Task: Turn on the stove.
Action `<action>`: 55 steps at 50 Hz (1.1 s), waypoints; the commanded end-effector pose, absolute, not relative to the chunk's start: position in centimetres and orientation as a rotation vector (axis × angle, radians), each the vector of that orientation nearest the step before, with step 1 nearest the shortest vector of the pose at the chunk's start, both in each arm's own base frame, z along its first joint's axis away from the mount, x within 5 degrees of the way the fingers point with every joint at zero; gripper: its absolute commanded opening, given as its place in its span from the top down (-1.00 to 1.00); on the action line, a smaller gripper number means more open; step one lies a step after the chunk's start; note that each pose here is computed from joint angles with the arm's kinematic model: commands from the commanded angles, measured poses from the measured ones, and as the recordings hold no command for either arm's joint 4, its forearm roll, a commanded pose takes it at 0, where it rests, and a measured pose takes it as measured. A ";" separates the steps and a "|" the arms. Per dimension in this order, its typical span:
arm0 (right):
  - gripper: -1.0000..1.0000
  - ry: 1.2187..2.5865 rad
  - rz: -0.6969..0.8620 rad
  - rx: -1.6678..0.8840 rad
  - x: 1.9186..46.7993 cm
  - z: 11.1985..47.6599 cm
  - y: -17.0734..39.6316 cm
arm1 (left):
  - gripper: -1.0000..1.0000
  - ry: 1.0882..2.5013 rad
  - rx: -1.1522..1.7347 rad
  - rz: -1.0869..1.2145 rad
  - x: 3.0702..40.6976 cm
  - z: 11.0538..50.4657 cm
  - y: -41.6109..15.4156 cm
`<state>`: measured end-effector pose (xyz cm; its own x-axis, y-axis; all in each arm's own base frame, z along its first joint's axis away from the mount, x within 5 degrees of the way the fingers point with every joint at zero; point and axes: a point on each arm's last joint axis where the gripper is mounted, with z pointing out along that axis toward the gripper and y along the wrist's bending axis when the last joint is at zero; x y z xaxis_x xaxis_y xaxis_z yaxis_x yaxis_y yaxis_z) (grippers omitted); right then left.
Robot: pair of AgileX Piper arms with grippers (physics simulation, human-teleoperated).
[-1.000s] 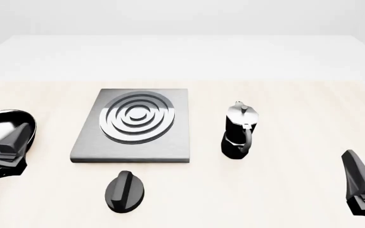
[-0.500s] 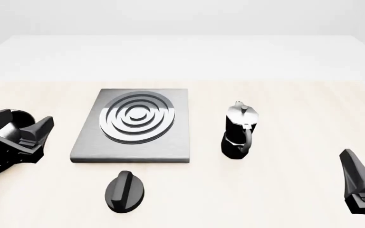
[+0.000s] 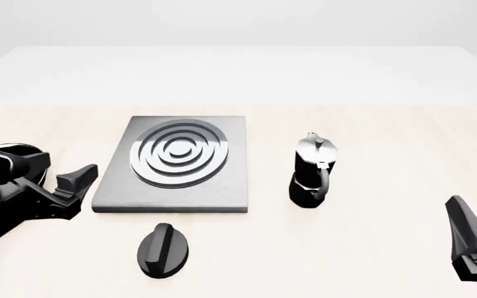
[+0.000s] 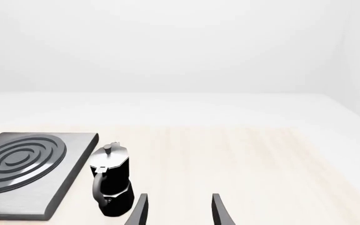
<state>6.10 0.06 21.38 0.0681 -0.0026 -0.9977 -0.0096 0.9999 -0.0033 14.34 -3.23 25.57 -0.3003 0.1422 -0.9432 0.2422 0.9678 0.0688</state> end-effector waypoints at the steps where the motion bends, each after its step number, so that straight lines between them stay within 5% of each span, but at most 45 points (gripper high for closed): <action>1: -1.00 1.498 0.007 -0.007 6.0 21.4 0.1 | -1.00 1.935 0.303 -0.156 14.9 24.5 -4.2; 55: -1.00 1.495 -0.001 -0.002 5.9 21.4 0.0 | -1.00 2.105 0.382 -0.372 15.5 20.2 -8.3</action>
<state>5.88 0.01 21.39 0.0754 -0.0037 -0.9971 -0.0014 1.0000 -0.0038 15.35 -7.66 20.77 -0.4949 0.1224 -0.8603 0.3939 0.9141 -0.0965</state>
